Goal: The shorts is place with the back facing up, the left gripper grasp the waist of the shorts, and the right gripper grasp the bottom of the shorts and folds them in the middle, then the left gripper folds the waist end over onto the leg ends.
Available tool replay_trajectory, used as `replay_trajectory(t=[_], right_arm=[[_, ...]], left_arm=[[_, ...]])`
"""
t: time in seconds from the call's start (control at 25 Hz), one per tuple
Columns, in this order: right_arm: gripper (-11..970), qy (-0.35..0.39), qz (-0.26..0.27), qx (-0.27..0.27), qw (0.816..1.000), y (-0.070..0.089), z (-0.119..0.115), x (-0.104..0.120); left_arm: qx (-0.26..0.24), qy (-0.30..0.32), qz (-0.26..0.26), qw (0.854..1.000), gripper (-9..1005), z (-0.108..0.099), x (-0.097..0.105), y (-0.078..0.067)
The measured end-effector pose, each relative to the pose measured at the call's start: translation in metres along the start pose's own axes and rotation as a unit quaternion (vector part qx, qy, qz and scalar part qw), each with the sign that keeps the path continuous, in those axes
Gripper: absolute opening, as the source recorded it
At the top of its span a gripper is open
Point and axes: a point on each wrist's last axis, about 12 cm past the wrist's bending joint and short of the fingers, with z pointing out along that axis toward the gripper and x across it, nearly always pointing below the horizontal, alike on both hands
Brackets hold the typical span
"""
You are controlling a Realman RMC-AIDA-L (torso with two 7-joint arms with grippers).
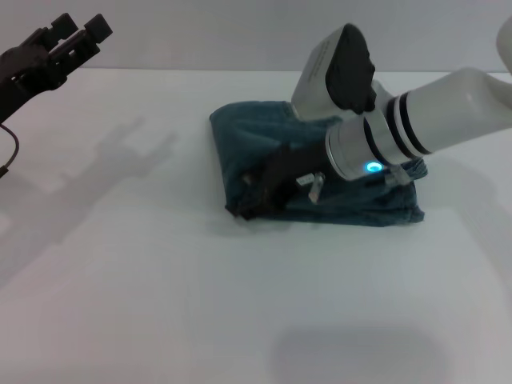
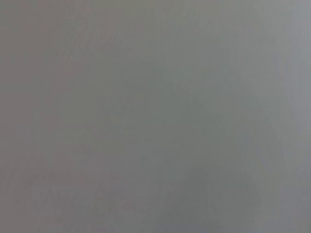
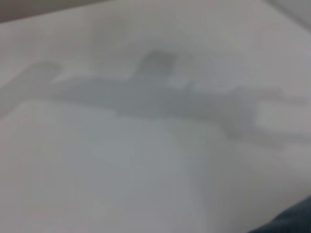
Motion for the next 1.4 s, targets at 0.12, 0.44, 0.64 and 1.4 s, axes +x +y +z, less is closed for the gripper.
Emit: replay_trajectory(t=[0.12, 0.44, 0.64, 1.4], right_arm=[[647, -0.022, 0.007, 0.026, 0.999, -0.006, -0.001, -0.004], [647, -0.055, -0.011, 0.008, 0.998, 0.002, -0.007, -0.001], [647, -0.143, -0.022, -0.016, 0.989, 0.012, -0.03, 0.015], [647, -0.41, 0.041, 0.573, 0.709, -0.008, -0.152, 0.179]], left_arm=[[-0.001, 0.0, -0.001, 1.0, 840, -0.001, 0.001, 0.0], [-0.006, 0.003, -0.009, 1.0, 840, -0.004, 0.005, 0.001], [-0.009, 0.005, -0.014, 1.0, 840, -0.007, 0.009, 0.001], [-0.099, -0.18, 0.065, 0.977, 840, -0.07, 0.05, -0.018]])
